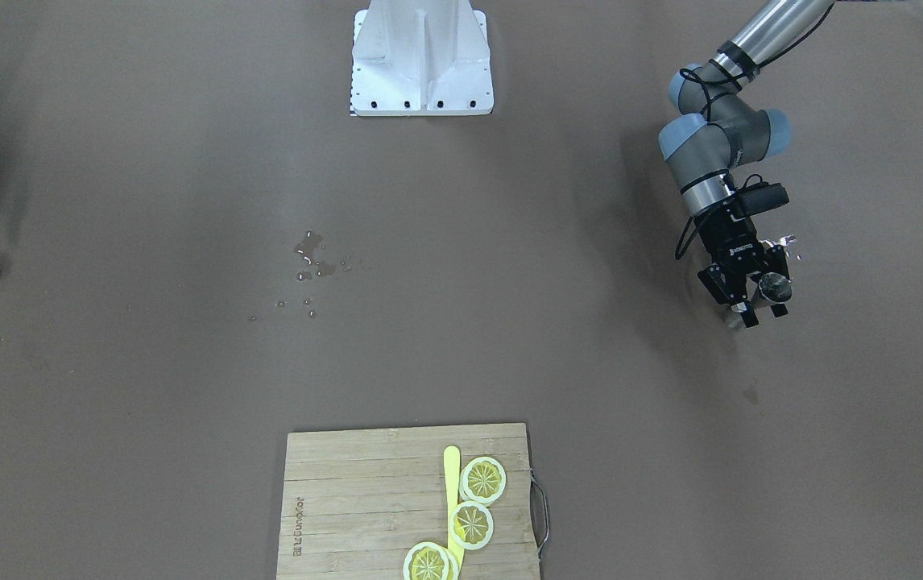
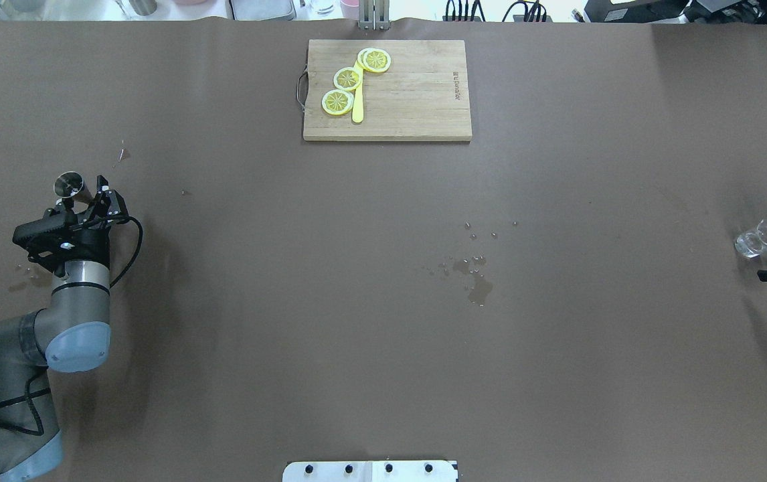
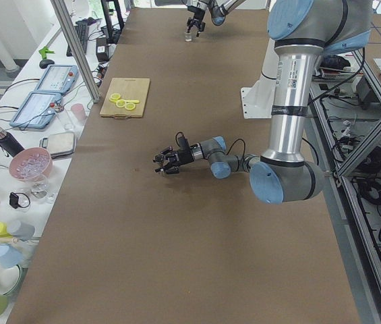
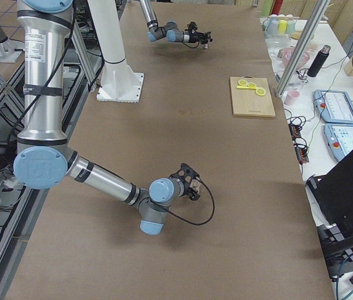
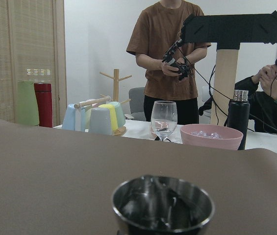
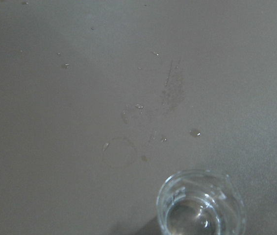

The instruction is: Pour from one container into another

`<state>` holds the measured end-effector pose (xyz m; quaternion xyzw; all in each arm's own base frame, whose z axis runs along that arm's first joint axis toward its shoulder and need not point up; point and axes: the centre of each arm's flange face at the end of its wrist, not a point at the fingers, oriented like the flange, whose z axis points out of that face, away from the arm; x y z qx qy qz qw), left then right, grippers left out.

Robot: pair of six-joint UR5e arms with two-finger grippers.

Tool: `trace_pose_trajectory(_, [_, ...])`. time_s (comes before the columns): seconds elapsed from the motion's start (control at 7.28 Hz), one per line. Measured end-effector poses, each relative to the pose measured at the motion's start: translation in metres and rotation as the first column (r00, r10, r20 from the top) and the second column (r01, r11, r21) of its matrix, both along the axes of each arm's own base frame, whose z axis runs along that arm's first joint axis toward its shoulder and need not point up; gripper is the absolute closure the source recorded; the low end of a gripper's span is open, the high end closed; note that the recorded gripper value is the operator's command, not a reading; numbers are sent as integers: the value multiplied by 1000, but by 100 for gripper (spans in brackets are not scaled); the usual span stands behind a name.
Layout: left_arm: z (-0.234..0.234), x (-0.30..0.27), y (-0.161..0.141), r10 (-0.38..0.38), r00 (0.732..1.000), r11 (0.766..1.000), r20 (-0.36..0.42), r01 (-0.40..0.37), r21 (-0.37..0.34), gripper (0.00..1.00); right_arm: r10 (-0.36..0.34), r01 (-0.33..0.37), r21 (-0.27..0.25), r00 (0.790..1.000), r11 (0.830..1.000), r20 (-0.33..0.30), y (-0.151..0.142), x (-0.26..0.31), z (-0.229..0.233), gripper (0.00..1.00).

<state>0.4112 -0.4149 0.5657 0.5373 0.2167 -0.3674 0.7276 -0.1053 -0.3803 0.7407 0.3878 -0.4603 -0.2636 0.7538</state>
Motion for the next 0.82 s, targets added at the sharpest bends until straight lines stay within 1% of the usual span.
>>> trace_pose_trajectory(0.41, [-7, 0, 0, 2, 1000, 1000, -1, -2, 3, 4, 8, -7, -30, 1000, 1000, 18, 2, 27, -1, 0])
trace_pose_trajectory(0.55, [-12, -1, 1, 3, 1000, 1000, 3, -3, 1, 4, 1, 0, -66, 1000, 998, 25, 1, 37, -3, 0])
trace_pose_trajectory(0.82, [-24, -13, 6, 3, 1000, 1000, 11, -3, -2, 4, -11, 15, -154, 999, 988, 30, 9, 53, -5, 0])
